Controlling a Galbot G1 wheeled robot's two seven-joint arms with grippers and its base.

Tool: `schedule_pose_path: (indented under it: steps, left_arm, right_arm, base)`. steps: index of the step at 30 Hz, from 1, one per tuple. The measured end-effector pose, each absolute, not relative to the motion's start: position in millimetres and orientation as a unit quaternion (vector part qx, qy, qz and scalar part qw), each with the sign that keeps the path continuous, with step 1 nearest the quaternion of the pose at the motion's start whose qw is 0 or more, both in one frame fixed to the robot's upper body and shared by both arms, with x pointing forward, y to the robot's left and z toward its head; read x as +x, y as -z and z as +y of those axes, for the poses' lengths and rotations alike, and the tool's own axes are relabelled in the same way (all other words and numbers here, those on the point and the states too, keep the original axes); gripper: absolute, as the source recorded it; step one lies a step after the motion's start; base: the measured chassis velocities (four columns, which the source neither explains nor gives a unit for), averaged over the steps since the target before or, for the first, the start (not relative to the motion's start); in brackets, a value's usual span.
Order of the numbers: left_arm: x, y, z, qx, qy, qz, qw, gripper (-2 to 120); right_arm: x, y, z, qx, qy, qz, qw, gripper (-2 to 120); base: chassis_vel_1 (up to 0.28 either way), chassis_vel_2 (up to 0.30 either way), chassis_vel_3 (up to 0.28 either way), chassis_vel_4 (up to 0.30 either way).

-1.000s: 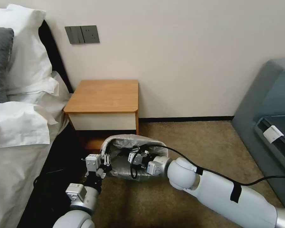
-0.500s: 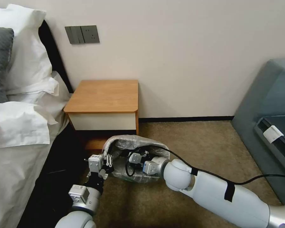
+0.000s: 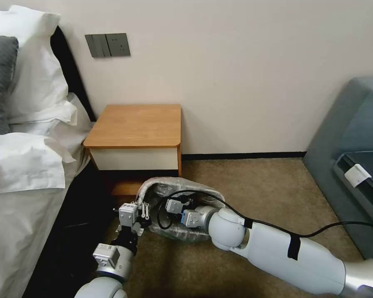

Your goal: Pick up the garbage bag from the table and place it over the trash can.

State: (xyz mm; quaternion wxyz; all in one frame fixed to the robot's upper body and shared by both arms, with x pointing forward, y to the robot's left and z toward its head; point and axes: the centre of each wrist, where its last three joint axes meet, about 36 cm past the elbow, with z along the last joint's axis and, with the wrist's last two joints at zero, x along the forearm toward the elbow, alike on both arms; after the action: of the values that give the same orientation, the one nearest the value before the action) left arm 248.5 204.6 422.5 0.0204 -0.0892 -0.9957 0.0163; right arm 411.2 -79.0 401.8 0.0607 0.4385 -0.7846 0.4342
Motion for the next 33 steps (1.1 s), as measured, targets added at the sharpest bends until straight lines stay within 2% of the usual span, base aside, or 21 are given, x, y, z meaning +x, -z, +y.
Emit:
schedule_pose_path:
  steps: [8,14,21,23,26,28,33]
  left_arm:
    - [258.0,-414.1,218.4,-0.063,-0.029,-0.997,0.03,5]
    - [264.9,-409.7,225.9,-0.048,-0.047,-0.997,0.042,5]
    - [267.8,-400.3,225.7,-0.026,-0.113,-0.989,0.092,5]
    - [268.2,-397.8,227.8,-0.02,-0.133,-0.983,0.123,5]
    - [268.0,-395.8,228.1,-0.012,-0.151,-0.977,0.149,5]
    - [266.4,-391.7,224.5,-0.004,-0.163,-0.969,0.185,5]
    - [263.1,-385.6,218.1,0.0,-0.167,-0.961,0.22,5]
  right_arm:
    - [393.3,-429.9,-88.0,0.458,-0.375,-0.804,0.06,0]
    - [375.2,-452.9,-109.9,0.452,-0.288,-0.842,0.06,0]
    - [342.1,-488.2,-150.1,0.403,-0.171,-0.896,0.072,0]
    - [317.4,-495.7,-157.3,0.36,-0.133,-0.921,0.072,9]
    - [304.8,-498.8,-160.8,0.309,-0.114,-0.942,0.066,17]
    - [301.9,-499.2,-164.3,0.254,-0.101,-0.961,0.045,27]
    - [307.3,-495.7,-171.8,0.197,-0.104,-0.975,0.006,39]
  base:
    - [0.0,0.0,0.0,0.0]
    - [0.0,0.0,0.0,0.0]
    - [0.0,0.0,0.0,0.0]
    - [0.0,0.0,0.0,0.0]
    - [0.0,0.0,0.0,0.0]
    - [0.0,0.0,0.0,0.0]
    - [0.0,0.0,0.0,0.0]
